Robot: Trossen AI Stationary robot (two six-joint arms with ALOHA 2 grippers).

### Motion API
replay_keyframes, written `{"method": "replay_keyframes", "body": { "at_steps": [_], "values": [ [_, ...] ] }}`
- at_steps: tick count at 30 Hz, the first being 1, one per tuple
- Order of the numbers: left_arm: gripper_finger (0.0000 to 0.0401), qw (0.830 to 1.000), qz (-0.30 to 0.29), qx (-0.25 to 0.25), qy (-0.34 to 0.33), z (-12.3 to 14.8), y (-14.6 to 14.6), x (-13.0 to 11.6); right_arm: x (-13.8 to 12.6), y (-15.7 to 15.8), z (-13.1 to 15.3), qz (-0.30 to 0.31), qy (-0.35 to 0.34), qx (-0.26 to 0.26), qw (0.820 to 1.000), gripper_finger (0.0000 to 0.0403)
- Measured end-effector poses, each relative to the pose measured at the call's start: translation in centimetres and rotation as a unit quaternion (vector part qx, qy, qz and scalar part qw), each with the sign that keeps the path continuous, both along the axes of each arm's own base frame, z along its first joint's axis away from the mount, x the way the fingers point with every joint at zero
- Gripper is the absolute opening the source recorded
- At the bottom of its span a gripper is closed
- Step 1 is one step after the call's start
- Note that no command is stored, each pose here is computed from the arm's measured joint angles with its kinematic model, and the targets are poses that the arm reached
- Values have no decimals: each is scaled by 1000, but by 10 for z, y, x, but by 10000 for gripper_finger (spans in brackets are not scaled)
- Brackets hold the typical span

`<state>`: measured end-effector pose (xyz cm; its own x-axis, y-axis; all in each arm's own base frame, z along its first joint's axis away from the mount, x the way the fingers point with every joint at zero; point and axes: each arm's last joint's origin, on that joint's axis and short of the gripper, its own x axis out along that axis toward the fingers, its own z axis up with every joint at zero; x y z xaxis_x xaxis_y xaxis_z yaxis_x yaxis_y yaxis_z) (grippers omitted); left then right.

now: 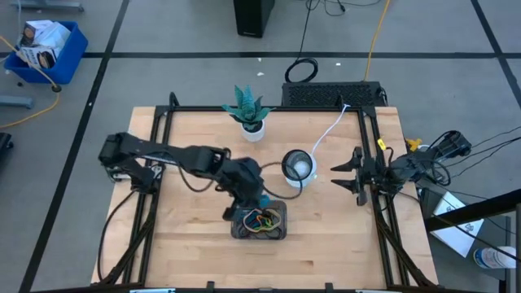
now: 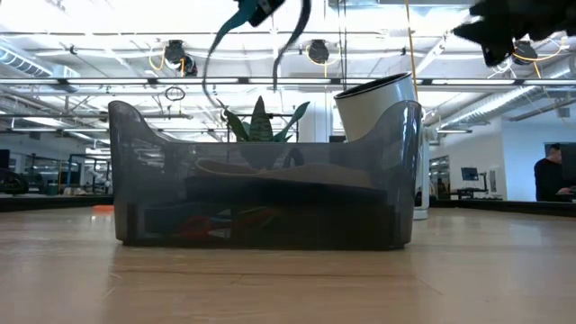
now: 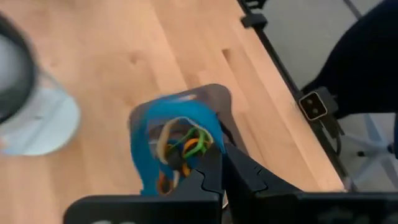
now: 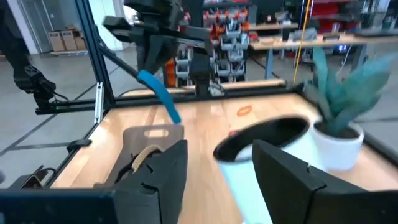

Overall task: Pick and place rubber bands into bin
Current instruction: Put the blue rubber band into the gray bin, then put the orange rubber band into the gray bin

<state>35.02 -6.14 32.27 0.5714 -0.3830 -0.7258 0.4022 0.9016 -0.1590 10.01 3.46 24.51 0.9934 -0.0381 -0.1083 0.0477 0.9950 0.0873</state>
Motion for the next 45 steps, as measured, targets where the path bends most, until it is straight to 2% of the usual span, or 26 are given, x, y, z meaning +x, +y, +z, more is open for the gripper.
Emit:
{"method": "replay_keyframes", "body": {
  "at_steps": [5, 10, 18, 22, 26, 31, 37, 40, 45],
  "values": [
    [3, 999, -17, -1, 29, -26, -12, 16, 3, 2, -20, -5, 15, 35, 999, 173],
    [6, 998, -16, 1, 63, -55, -17, 31, 7, 3, -31, -4, -13, 54, 998, 173],
    [16, 992, -9, 11, 129, -104, -21, 50, 8, 4, -34, -1, -36, 65, 997, 177],
    [7, 988, -7, 15, 152, -122, -21, 54, 8, 4, -34, -1, -38, 66, 997, 175],
    [11, 987, 2, 18, 161, -128, -21, 56, 8, 4, -34, -1, -38, 66, 997, 172],
    [56, 987, 42, 43, 148, -127, -19, 58, 8, 4, -34, 0, -38, 66, 997, 175],
    [95, 986, 52, 57, 147, -128, -17, 59, 8, 4, -34, 0, -37, 66, 997, 177],
    [125, 986, 51, 57, 145, -126, -17, 58, 8, 4, -34, 0, -37, 66, 997, 176],
    [189, 989, 48, 59, 123, -103, -15, 49, 8, 4, -34, 0, -37, 66, 997, 172]
  ]
}}
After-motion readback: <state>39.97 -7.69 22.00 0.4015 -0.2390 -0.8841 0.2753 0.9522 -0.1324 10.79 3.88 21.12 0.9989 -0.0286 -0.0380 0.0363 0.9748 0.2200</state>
